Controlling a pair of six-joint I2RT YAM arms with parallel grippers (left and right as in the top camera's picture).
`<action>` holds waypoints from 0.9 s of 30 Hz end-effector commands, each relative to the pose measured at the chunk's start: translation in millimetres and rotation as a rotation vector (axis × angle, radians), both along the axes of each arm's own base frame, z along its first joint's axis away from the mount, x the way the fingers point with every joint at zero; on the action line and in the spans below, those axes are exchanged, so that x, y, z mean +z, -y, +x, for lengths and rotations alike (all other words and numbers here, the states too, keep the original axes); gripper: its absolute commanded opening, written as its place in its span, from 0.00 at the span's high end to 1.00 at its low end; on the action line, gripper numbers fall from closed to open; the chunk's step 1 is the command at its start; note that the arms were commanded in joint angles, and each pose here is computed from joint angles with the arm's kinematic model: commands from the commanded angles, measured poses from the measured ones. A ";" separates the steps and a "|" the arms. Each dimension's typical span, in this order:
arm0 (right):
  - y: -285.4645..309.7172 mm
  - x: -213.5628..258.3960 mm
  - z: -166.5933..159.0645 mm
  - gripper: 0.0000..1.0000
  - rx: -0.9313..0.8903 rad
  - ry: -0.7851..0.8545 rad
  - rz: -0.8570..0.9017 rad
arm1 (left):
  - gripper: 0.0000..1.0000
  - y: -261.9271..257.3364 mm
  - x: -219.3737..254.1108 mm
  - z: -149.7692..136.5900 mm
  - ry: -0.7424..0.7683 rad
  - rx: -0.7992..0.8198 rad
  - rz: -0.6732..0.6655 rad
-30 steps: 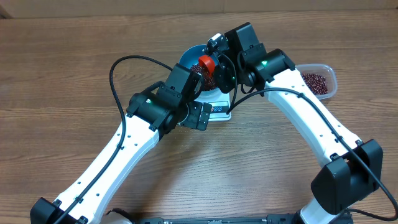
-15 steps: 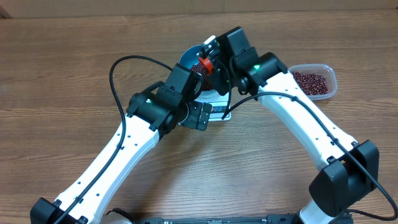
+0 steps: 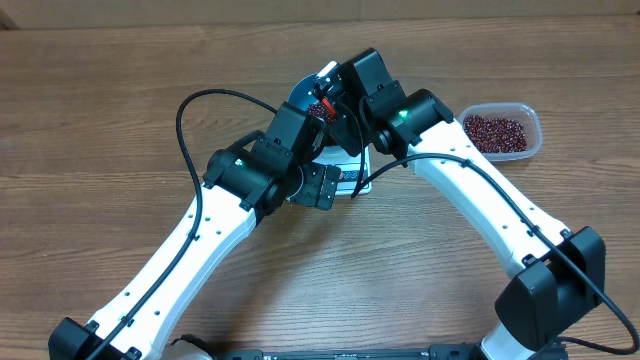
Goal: Scoop item into bowl and weigh 150g on scale
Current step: 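Tip the scoop with the right gripper to pour beans into the bowl, then move the empty scoop back right to the bean tub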
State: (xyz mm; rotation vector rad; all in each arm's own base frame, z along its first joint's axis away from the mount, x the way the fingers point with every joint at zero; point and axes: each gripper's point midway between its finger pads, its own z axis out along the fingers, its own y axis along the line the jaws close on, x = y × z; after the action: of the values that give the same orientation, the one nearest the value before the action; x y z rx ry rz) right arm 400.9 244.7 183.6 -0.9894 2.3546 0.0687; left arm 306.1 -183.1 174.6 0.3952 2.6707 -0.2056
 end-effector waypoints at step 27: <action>221.4 84.8 15.2 0.97 -0.649 0.080 0.107 | 0.01 -2.4 0.8 -0.2 0.011 -0.008 0.011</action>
State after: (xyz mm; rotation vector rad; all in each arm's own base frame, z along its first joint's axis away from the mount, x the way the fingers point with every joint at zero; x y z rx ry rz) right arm 416.5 69.3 258.9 -0.3107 2.4448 0.0581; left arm 306.0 -183.1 174.6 0.3952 2.6711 -0.2054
